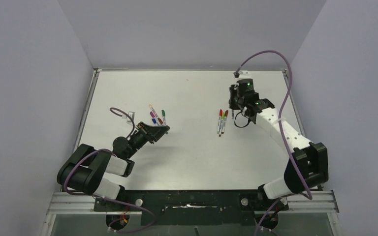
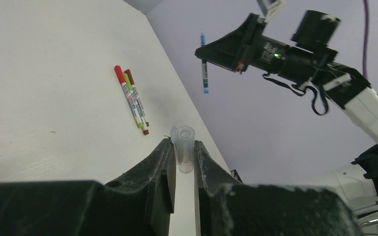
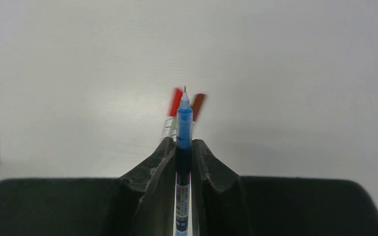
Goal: Open the pen caps
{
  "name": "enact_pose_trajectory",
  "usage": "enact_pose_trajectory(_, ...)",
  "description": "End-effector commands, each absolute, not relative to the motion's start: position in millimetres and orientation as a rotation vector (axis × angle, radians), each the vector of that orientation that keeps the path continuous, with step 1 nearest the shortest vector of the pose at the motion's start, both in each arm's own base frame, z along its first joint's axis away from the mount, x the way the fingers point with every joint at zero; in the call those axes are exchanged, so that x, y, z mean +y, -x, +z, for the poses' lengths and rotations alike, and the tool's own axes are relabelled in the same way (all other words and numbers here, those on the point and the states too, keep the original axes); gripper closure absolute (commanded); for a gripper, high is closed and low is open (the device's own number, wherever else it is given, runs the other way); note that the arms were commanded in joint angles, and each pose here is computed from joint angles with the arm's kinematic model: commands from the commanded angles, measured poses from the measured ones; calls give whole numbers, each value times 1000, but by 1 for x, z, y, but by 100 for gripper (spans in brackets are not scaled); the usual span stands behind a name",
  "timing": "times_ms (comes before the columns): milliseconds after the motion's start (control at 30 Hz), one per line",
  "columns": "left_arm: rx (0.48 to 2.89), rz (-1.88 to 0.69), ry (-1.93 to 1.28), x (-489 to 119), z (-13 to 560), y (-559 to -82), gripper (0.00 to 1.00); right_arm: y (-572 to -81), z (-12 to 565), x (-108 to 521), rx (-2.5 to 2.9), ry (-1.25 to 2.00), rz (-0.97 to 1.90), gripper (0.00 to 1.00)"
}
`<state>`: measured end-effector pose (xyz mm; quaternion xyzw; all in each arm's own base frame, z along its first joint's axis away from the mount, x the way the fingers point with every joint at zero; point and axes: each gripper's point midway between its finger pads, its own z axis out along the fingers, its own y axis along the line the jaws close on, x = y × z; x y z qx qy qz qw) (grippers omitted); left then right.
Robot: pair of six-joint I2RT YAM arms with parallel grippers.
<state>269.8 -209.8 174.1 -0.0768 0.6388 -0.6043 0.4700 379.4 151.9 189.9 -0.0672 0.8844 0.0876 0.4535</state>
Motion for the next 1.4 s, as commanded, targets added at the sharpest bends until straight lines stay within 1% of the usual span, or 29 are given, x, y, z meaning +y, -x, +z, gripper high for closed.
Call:
enact_pose_trajectory(0,1394,-1494,59,-213,213,-268,98,-403,144,61,2330,-129,-91,99)
enact_pose_trajectory(133,1403,-1498,63,-214,211,-269,98,-417,113,33,2408,-210,-160,98)
enact_pose_trajectory(300,1397,-1508,64,-215,212,-269,98,-431,80,28,2504,-214,-186,95)
enact_pose_trajectory(533,1395,-1509,63,-215,213,-269,98,-428,50,20,2579,-224,-206,92)
enact_pose_trajectory(800,1395,-1524,40,-217,213,-265,98,-420,33,24,2636,-209,-183,85)
enact_pose_trajectory(1033,1401,-1517,40,-217,211,-265,98,-413,19,25,2673,-199,-175,75)
enact_pose_trajectory(1100,1400,-1518,38,-217,211,-265,98,-412,16,25,2680,-202,-173,71)
enact_pose_trajectory(1367,1402,-1513,37,-217,211,-265,98,-409,16,25,2680,-203,-164,69)
